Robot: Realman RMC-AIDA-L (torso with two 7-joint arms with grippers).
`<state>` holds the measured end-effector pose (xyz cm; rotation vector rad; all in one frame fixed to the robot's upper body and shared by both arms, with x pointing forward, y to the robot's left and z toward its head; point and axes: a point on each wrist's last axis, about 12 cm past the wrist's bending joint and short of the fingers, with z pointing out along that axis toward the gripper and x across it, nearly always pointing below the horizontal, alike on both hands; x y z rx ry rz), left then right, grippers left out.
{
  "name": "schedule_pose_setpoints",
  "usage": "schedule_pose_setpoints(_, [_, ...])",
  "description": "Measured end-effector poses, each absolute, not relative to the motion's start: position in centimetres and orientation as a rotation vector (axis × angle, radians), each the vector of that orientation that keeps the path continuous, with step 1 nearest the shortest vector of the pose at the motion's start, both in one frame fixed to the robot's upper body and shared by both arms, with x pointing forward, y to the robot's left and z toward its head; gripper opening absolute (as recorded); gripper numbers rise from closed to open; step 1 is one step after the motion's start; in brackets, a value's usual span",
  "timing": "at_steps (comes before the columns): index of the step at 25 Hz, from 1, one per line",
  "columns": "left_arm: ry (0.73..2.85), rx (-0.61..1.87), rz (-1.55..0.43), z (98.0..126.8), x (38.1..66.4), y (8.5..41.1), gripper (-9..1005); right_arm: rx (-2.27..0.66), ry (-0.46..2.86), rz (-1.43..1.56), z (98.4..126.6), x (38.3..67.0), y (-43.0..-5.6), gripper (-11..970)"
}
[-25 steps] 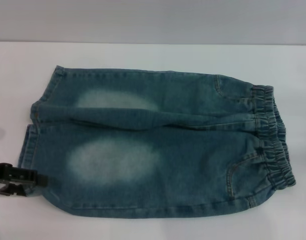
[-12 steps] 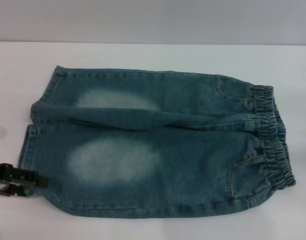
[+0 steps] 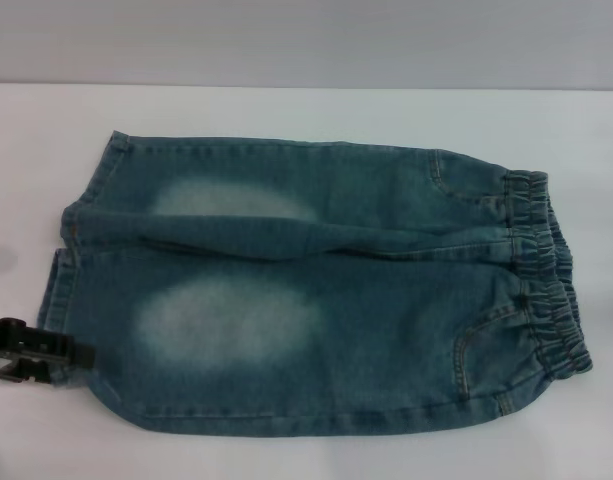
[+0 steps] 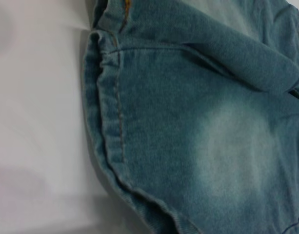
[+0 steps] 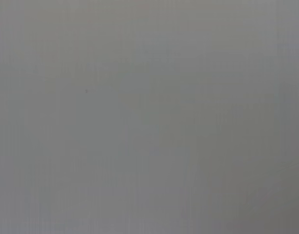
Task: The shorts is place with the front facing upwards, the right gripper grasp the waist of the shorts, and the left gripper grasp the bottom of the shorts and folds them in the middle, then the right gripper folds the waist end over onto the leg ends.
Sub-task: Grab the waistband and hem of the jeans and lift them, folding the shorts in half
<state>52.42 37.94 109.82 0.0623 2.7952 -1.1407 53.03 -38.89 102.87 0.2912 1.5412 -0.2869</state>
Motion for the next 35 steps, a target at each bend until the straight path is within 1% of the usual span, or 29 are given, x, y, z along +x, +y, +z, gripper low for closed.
schedule_pose_setpoints(10, [2.79, 0.08, -1.128, 110.2, 53.0, 37.9, 659, 0.294, 1.536, -0.286, 103.0, 53.2, -38.9, 820])
schedule_pose_setpoints(15, [2.79, 0.084, -1.129, 110.3, 53.0, 37.9, 450, 0.293, 1.533, -0.282, 103.1, 53.4, -38.8, 820])
schedule_pose_setpoints(35, [2.781, 0.114, -1.112, 110.8, 54.0, 37.4, 448, 0.292, 1.537, -0.277, 103.0, 53.3, -38.8, 822])
